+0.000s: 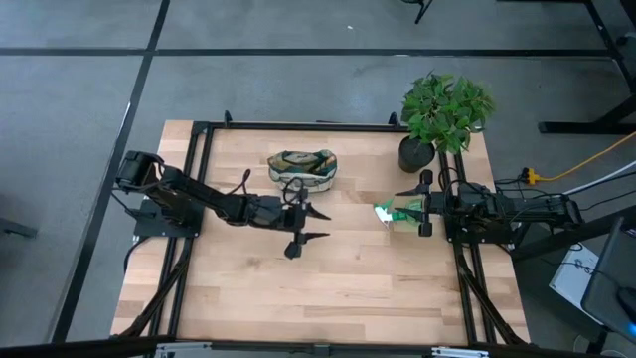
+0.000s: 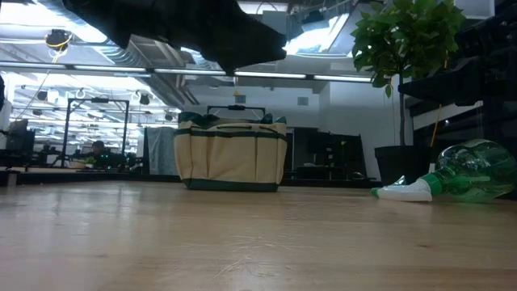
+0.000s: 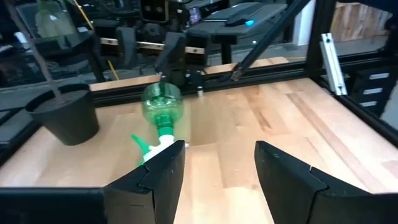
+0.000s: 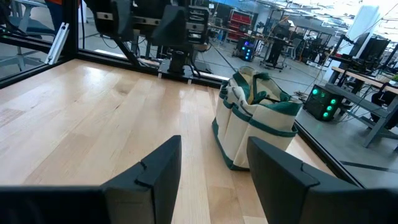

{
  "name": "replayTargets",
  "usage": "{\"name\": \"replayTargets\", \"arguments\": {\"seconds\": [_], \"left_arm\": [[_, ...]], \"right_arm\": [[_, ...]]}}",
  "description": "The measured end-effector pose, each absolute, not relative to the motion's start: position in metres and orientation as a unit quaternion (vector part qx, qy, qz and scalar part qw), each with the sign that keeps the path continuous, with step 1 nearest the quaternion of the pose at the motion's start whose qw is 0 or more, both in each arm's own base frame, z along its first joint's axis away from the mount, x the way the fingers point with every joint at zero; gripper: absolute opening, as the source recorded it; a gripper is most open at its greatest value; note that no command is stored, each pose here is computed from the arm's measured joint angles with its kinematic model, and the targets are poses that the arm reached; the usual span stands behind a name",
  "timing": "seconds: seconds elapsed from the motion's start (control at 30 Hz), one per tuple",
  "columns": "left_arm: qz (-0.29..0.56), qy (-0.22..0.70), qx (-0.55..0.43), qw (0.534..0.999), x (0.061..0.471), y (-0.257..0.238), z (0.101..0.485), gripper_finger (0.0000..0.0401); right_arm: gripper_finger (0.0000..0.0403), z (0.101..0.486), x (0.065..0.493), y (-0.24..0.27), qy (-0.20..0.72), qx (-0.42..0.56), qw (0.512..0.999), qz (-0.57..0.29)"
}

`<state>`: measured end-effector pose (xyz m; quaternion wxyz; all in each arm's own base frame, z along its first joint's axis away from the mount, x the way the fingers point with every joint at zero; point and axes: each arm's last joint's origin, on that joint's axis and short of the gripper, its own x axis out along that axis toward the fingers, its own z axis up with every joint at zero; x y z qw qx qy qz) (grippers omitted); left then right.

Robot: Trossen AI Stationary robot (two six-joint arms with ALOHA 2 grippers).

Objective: Pick & Place Garden tools in Gardening bag
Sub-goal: Put the green spray bottle into the light brown gardening bag

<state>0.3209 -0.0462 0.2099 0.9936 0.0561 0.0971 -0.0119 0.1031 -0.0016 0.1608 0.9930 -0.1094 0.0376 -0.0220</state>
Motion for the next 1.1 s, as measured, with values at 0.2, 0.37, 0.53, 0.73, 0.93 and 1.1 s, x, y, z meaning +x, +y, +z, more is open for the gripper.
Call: {"name": "replayTargets", "arguments": {"seconds": [0.2,0.37,0.53,0.73,0.93,1.1], "left_arm": [[-0.019,0.111,0.029,0.993,0.319,-0.053,0.207,0.0191],[0.021,0.154,0.006,0.988,0.316,-0.054,0.199,0.0187],[0.06,0.18,-0.011,0.982,0.314,-0.052,0.193,0.0189],[0.062,0.182,-0.012,0.981,0.314,-0.052,0.193,0.0186],[0.067,0.18,0.013,0.981,0.314,-0.051,0.194,0.0185],[0.081,0.179,0.03,0.98,0.314,-0.05,0.194,0.0187]], "right_arm": [[0.0186,0.161,0.103,-0.002,0.036,-0.109,0.993,-0.022],[0.0186,0.162,0.103,-0.002,0.032,-0.094,0.995,-0.023],[0.0186,0.165,0.103,-0.002,0.014,-0.091,0.995,-0.025],[0.0186,0.161,0.105,-0.005,0.042,-0.05,0.994,-0.086],[0.0185,0.173,0.106,-0.006,0.153,-0.024,0.982,-0.105],[0.0185,0.181,0.114,-0.006,0.24,-0.005,0.965,-0.103]]}}
